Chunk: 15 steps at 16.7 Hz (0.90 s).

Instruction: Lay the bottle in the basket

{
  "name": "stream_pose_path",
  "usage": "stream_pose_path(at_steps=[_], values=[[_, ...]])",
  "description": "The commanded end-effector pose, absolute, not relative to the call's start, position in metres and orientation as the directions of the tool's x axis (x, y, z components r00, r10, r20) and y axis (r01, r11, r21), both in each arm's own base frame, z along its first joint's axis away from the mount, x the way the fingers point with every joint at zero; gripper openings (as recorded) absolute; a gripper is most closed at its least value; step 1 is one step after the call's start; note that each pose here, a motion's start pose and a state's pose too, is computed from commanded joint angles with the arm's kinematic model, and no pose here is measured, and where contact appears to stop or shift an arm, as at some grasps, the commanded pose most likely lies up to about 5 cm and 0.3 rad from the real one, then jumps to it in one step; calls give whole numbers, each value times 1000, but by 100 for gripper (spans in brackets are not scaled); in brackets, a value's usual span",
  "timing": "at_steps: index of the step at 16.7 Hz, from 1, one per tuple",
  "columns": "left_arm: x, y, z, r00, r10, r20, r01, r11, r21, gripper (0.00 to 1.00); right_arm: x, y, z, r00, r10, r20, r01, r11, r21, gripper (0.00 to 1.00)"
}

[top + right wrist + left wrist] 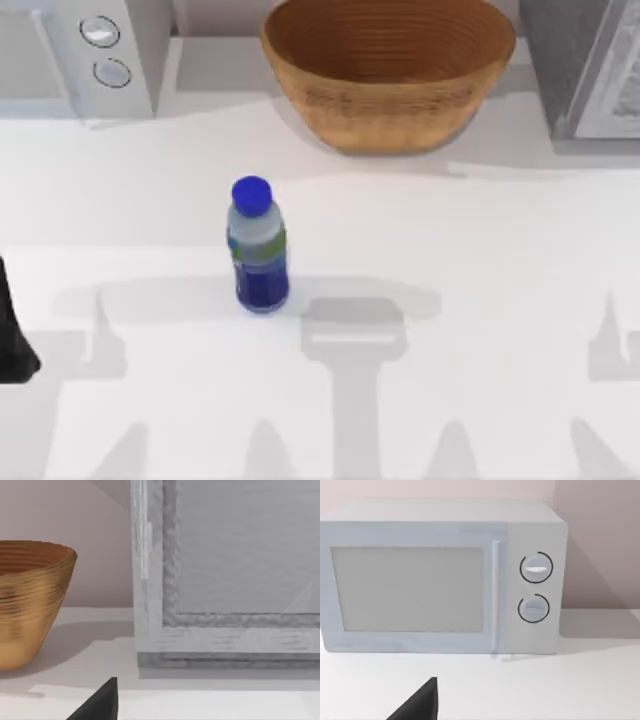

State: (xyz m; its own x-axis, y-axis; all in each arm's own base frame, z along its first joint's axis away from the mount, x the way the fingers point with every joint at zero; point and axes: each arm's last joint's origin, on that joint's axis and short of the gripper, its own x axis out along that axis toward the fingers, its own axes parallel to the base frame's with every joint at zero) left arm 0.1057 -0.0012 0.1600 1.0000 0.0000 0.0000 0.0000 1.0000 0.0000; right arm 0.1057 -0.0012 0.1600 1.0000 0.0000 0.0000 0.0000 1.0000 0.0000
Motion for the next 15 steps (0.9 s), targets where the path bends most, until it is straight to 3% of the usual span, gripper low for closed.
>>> stream_pose_path(at_steps=[8, 15], values=[[118, -4, 166, 998, -54, -18, 54, 998, -17, 100, 106, -1, 160, 1000, 0, 0, 0, 1000, 0, 100], [161, -17, 165, 970, -232, -71, 229, 972, -45, 100, 106, -1, 160, 1000, 0, 0, 0, 1000, 0, 100]])
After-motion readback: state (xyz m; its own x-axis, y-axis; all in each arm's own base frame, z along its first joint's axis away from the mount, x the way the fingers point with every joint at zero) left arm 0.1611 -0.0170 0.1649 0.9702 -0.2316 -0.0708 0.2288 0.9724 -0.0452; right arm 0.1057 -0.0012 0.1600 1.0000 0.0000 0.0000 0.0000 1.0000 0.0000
